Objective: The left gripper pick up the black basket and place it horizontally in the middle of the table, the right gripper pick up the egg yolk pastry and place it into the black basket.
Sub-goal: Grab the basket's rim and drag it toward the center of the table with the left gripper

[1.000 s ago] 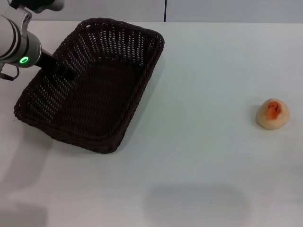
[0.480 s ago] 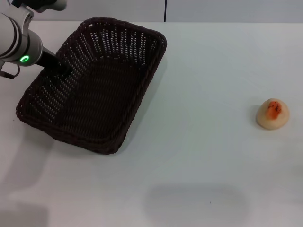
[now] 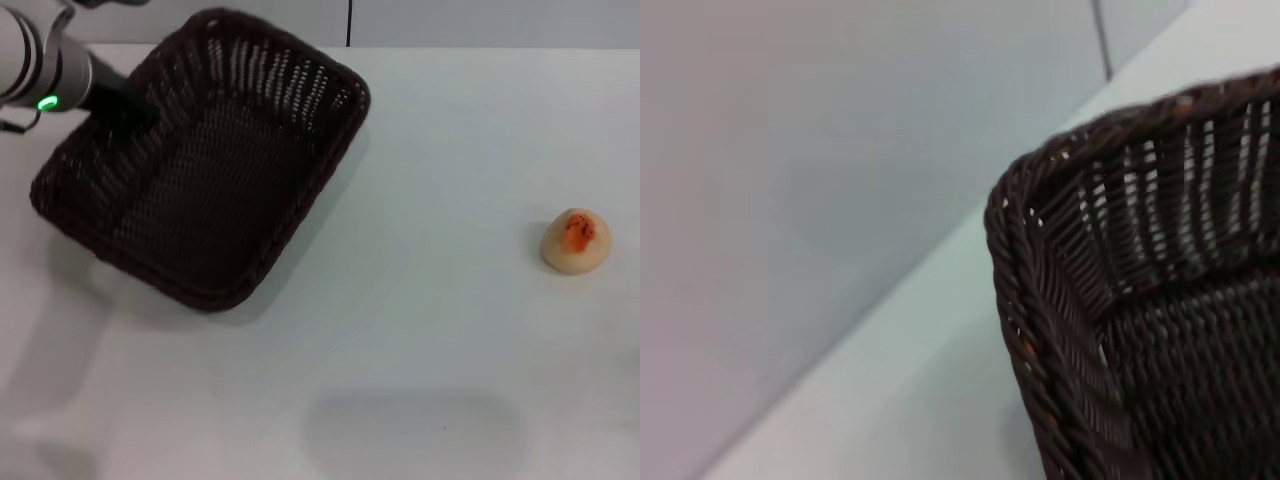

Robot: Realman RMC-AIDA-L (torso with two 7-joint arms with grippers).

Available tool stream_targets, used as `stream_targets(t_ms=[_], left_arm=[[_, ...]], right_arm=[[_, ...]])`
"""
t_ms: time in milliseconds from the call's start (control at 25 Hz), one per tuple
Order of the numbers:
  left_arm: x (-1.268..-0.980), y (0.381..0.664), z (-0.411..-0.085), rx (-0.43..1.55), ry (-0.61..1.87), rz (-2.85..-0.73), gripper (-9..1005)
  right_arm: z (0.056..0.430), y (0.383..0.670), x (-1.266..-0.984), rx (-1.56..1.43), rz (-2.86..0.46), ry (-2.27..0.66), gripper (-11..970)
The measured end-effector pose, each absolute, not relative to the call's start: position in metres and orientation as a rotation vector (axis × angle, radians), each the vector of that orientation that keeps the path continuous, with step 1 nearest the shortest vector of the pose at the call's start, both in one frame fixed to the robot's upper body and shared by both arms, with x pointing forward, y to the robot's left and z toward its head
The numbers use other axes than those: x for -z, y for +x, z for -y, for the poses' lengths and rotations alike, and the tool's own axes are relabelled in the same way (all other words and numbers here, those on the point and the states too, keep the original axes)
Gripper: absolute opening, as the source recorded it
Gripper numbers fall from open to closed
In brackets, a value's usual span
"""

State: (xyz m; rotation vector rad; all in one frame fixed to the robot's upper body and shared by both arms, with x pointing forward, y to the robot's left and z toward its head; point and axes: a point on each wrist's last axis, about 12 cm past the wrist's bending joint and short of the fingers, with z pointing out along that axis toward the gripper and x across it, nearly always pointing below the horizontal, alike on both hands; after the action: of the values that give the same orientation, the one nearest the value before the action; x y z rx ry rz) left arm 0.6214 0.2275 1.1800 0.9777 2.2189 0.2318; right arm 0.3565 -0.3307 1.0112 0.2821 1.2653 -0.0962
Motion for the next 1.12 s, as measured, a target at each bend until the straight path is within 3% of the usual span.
stream_targets(t_ms=[280,680,1120], left_arm=[[-1.215,0.616,-0.199,-0.138,1.155,-2.018,311],[-1.231,0.609,-0.173,-0.020,1.319,-1.899,199],[-1.248,0.595,-0.156,0.080,1.450,-1.803,197]], right_arm=[[0.330,0.357,-1.012,0.090,-1.261,0.286,747],[0.330,0.355,-1.013,0.090,-1.246,0.287,745],[0.330,0.356,-1.014,0.086,-1.238,0.286,742]])
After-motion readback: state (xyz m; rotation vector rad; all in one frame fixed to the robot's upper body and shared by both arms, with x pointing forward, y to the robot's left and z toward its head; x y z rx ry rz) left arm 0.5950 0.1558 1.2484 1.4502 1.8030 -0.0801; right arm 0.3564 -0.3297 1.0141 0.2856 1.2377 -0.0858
